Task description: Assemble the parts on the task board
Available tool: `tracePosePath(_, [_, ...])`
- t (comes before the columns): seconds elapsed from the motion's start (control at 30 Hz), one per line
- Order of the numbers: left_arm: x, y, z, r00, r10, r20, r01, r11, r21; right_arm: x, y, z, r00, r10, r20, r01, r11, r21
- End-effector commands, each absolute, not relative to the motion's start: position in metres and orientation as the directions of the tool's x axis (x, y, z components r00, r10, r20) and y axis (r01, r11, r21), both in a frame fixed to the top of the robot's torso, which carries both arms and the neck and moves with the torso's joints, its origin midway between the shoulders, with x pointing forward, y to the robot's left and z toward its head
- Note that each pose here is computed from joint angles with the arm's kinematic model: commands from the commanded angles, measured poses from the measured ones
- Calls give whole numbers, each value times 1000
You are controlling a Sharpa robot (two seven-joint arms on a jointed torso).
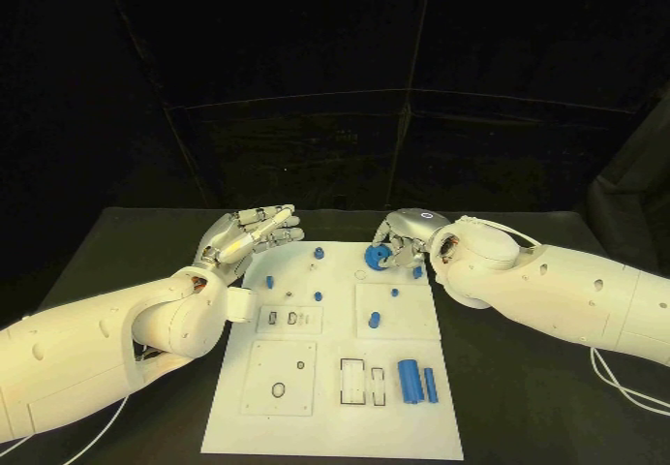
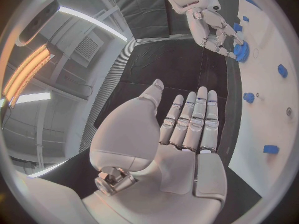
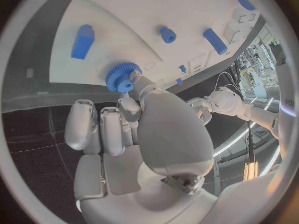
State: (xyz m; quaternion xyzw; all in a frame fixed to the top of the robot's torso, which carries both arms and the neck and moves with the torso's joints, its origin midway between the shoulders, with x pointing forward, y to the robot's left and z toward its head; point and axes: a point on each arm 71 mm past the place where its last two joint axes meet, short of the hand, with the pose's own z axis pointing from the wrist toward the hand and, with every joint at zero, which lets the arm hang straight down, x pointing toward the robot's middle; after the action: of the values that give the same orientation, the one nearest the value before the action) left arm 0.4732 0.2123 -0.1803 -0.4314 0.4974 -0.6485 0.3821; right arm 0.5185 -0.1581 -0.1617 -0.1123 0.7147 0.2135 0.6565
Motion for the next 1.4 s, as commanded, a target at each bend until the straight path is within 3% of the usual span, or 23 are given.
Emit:
tracePosePath(0.03, [473, 212, -179, -350, -919, 180, 71, -217, -973, 513, -145, -151, -19, 163, -986, -499, 854, 151])
tracePosePath(0.63, [473, 212, -178, -347, -921, 178, 77, -217, -973, 509, -70, -150, -32, 201, -979, -569, 802, 183])
tracePosePath(1.4, [474, 212, -178, -338, -925, 173, 85, -213, -973, 515, -39, -170, -104, 124, -987, -588, 792, 162])
